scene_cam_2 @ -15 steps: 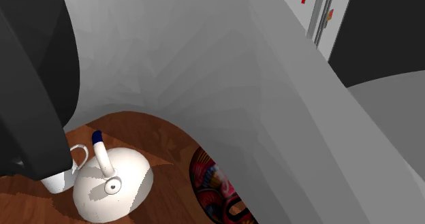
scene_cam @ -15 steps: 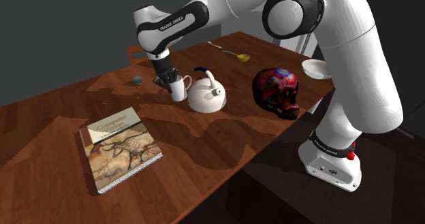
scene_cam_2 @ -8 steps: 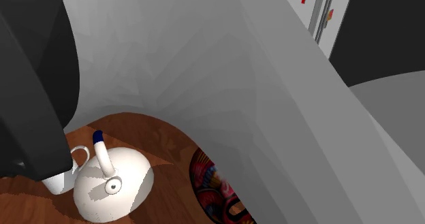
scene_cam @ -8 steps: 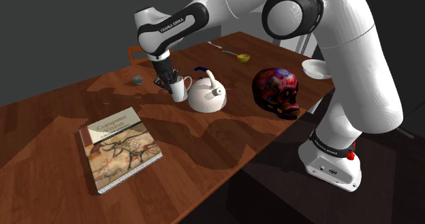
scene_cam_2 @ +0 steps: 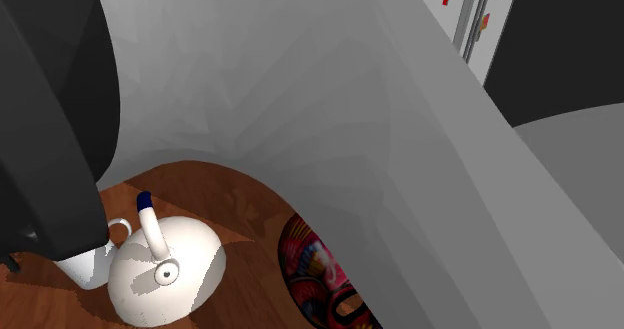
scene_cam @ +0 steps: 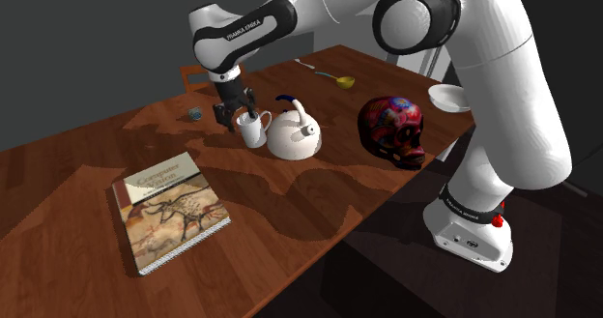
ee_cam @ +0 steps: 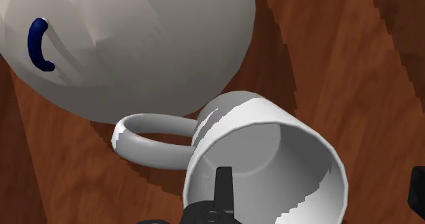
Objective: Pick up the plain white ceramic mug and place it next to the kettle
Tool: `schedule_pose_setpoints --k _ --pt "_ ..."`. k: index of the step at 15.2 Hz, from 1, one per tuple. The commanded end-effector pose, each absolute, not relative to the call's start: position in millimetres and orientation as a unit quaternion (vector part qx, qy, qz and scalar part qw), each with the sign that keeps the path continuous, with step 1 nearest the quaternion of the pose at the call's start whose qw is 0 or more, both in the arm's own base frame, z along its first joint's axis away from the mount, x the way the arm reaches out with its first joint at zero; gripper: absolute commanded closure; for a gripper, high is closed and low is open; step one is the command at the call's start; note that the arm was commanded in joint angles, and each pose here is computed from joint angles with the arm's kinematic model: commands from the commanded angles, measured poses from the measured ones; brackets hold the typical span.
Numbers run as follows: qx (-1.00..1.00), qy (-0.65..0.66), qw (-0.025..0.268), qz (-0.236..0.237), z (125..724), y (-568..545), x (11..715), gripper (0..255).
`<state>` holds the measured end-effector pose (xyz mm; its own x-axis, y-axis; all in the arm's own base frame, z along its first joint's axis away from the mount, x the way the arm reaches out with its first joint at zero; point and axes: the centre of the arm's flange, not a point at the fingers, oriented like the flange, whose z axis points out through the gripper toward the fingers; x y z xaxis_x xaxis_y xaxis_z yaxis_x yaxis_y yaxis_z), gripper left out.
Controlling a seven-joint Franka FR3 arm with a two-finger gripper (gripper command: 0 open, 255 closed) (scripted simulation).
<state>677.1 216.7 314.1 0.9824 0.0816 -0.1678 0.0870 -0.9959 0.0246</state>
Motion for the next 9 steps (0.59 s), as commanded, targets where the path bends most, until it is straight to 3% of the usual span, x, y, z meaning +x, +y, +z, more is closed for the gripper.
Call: schedule_pose_setpoints --k 1,9 --pt "0.995 0.042 0.016 -0.084 337.1 217.0 682.3 0" --pt "0.995 0.042 0.016 -0.084 347.3 217.4 684.1 0"
